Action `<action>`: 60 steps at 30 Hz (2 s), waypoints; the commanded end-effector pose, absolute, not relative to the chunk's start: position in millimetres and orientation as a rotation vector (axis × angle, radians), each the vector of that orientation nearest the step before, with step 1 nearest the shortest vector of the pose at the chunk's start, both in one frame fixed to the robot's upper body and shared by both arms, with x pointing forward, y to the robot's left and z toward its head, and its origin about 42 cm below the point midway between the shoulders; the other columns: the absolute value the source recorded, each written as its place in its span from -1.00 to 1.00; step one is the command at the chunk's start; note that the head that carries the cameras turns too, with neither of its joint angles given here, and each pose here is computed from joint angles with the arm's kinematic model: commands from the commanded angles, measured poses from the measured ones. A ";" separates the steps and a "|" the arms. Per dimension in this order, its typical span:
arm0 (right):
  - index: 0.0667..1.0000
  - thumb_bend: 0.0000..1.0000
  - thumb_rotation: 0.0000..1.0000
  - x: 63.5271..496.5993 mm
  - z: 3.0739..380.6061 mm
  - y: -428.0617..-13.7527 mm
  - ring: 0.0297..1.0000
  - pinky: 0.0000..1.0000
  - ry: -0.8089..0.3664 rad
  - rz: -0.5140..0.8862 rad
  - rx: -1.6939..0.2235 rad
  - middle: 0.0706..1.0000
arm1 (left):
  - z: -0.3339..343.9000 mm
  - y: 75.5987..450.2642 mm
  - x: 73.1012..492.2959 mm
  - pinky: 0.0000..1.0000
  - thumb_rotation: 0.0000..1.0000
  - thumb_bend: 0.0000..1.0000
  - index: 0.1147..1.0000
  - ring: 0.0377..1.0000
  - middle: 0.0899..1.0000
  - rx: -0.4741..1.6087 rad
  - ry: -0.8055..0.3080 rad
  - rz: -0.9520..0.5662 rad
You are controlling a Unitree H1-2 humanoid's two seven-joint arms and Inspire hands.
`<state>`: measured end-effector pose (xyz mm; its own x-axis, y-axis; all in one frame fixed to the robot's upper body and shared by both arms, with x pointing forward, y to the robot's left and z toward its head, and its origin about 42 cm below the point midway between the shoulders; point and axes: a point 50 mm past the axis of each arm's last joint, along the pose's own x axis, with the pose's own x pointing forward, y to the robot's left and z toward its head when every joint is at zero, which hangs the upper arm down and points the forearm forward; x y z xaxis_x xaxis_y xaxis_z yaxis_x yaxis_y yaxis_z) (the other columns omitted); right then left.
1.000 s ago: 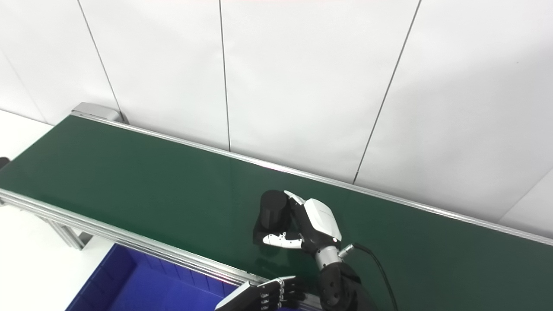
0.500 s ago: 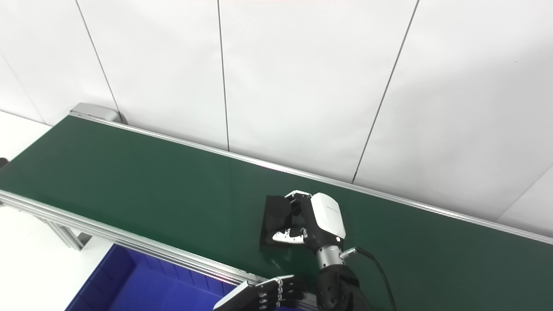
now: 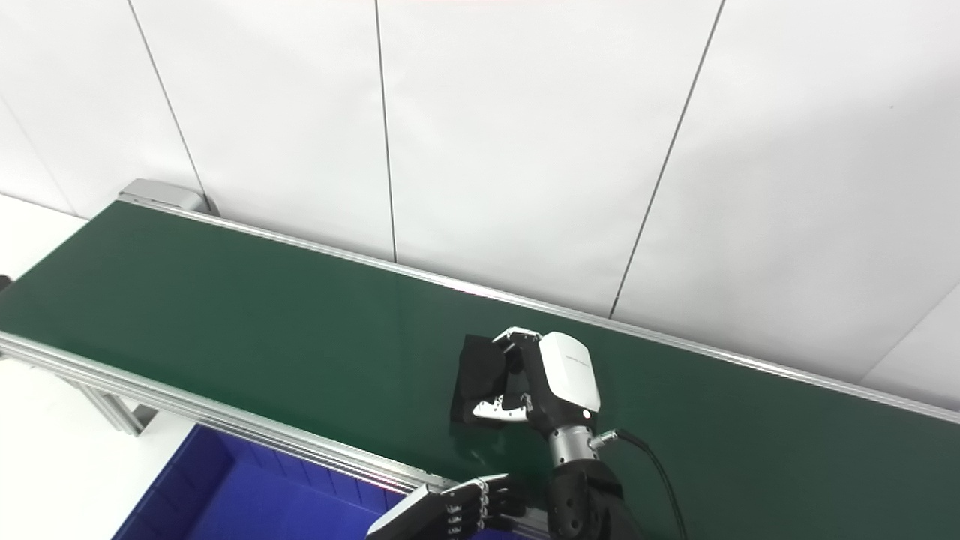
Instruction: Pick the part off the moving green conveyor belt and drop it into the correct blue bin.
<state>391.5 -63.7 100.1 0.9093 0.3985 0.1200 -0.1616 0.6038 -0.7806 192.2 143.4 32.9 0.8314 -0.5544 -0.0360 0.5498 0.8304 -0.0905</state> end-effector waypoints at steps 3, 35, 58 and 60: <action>-0.05 0.05 -1.00 398.0 126.0 -55.6 -0.03 -0.01 -0.421 0.288 -0.787 -0.17 | 40.6 141.5 197.1 0.69 -0.27 1.00 0.73 0.73 0.73 -0.086 0.008 -0.589; -0.07 0.05 -1.00 295.7 220.2 -170.7 -0.13 -0.30 -0.480 0.043 -0.464 -0.14 | 49.3 163.5 188.8 0.76 -0.24 1.00 0.80 0.77 0.75 -0.091 0.000 -0.582; -0.09 0.06 -1.00 172.0 231.1 -216.1 -0.21 -0.35 -0.369 -0.249 -0.452 -0.14 | 76.1 219.1 189.0 0.72 -0.21 0.96 0.78 0.74 0.72 -0.079 -0.009 -0.572; -0.10 0.06 -1.00 162.4 229.5 -217.5 -0.21 -0.35 -0.348 -0.283 -0.453 -0.12 | 79.1 223.4 190.5 0.72 -0.21 0.97 0.78 0.74 0.71 -0.084 -0.006 -0.570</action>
<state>171.1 -216.5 218.3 0.9305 -0.1472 0.3355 0.2816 0.8731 -0.3981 185.9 222.7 65.7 0.8530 -0.5215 -0.0210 0.5185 0.8514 -0.0795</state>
